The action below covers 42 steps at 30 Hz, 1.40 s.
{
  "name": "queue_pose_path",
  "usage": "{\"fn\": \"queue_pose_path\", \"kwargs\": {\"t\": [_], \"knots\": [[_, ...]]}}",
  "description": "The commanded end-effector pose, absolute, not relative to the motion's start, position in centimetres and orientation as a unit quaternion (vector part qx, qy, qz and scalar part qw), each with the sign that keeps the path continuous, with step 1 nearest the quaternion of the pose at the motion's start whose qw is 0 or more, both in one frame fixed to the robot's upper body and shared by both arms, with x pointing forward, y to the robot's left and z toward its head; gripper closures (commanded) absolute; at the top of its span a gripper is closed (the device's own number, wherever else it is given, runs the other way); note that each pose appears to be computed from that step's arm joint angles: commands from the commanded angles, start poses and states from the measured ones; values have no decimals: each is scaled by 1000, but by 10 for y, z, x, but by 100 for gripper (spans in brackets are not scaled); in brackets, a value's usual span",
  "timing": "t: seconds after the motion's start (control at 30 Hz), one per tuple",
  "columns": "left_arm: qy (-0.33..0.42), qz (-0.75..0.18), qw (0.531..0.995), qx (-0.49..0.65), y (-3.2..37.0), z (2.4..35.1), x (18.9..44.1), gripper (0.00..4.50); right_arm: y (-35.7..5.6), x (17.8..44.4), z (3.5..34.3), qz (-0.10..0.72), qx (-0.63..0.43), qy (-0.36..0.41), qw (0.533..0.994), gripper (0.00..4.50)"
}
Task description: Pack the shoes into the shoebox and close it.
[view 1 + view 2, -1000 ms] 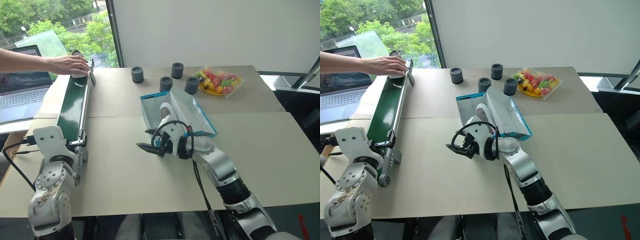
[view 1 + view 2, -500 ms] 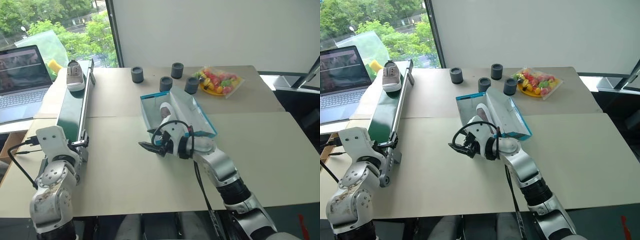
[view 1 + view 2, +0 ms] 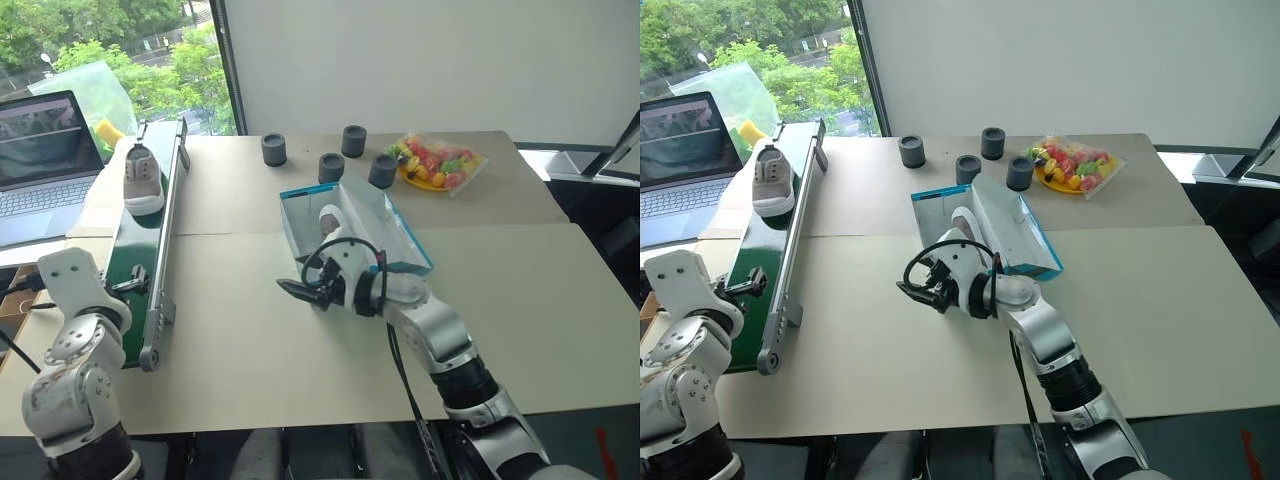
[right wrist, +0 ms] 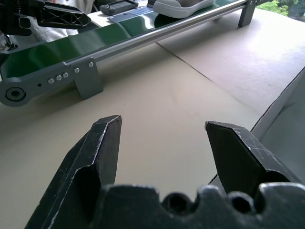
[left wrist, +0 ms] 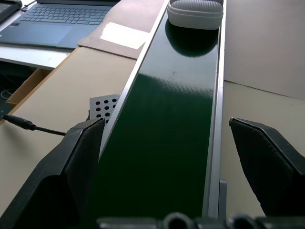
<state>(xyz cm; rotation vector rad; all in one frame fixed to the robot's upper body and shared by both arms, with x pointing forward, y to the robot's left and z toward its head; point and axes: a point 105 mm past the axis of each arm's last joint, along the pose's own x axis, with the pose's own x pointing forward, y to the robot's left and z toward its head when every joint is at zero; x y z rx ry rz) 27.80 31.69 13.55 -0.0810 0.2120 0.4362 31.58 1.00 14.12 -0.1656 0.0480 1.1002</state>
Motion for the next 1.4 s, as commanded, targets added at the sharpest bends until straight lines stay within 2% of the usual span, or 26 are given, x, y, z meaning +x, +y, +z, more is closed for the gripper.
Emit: {"fn": "queue_pose_path", "kwargs": {"t": [0.03, 0.67, 1.13, 1.17, 1.27, 1.4], "knots": [[101, 213, 971, -38, 317, 138, 277, 0, 12, 309, 152, 531, -80, 2, 844, 108], [119, 215, 968, -47, 316, 128, 275, 0, 10, 312, 159, 526, -71, -3, 848, 108], [138, 220, 960, -108, 312, 121, 277, 0, 9, 315, 175, 519, -58, -20, 853, 108], [136, 219, 960, -108, 313, 122, 277, 52, 9, 316, 176, 518, -58, -21, 853, 106], [138, 217, 961, -105, 313, 123, 278, 122, 8, 317, 179, 516, -55, -24, 854, 106], [139, 217, 961, -104, 313, 123, 279, 134, 8, 318, 180, 514, -54, -25, 856, 106]]}}
